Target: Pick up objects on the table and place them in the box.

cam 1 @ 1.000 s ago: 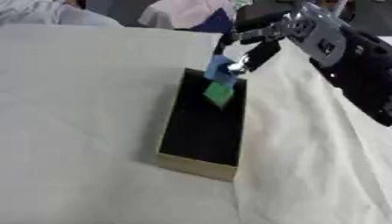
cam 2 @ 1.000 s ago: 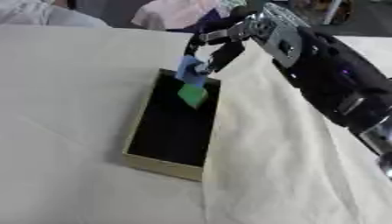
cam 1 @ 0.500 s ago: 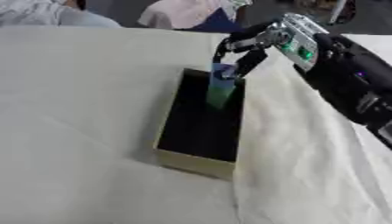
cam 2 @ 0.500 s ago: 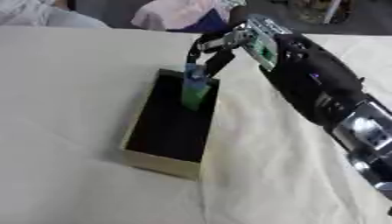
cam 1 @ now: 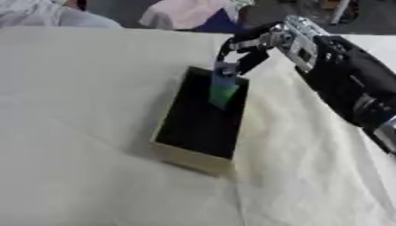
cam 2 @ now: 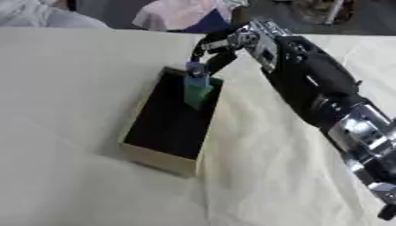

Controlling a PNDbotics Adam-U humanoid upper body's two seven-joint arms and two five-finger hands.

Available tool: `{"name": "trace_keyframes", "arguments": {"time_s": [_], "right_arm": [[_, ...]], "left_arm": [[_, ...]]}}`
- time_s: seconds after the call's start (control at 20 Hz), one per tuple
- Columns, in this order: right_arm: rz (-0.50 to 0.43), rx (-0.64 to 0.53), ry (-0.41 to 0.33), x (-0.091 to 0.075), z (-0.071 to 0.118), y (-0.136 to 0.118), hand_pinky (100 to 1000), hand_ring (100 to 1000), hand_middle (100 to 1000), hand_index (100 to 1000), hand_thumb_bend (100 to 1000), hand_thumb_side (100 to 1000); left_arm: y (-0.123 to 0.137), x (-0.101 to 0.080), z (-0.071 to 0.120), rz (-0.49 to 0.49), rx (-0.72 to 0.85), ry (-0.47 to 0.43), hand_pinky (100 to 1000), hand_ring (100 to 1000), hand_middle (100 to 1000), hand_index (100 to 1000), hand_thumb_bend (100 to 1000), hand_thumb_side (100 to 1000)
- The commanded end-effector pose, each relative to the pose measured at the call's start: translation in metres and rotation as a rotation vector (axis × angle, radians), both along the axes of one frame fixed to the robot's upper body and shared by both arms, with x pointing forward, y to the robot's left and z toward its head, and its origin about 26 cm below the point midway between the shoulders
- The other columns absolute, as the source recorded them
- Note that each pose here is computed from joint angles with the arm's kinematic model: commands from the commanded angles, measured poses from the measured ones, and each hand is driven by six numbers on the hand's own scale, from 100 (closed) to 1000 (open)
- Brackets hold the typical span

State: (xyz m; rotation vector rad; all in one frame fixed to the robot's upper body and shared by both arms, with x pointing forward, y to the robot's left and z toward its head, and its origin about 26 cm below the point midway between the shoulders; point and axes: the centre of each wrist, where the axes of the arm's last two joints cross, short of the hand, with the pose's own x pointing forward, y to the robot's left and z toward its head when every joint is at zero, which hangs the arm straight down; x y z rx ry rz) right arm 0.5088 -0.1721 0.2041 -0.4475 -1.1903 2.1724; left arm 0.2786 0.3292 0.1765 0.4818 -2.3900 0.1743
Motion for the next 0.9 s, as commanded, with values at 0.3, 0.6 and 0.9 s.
{"name": "trace_keyframes", "arguments": {"time_s": [0.3, 0.6, 0.9], "right_arm": [[0.23, -0.257, -0.023, -0.009, 0.041, 0.002, 1000, 963, 897, 977, 306, 684], [0.267, -0.207, -0.079, -0.021, 0.062, 0.015, 1000, 947, 893, 971, 282, 624], [0.226, -0.147, -0.138, -0.036, 0.082, 0.01, 1000, 958, 891, 974, 308, 570]], "left_arm": [[0.0, -0.002, 0.01, -0.002, 0.016, -0.032, 725, 787, 762, 874, 295, 884], [0.001, -0.002, 0.009, 0.003, 0.015, -0.027, 725, 787, 762, 874, 296, 885], [0.001, -0.002, 0.009, 0.006, 0.014, -0.027, 725, 787, 762, 874, 299, 882]]}}
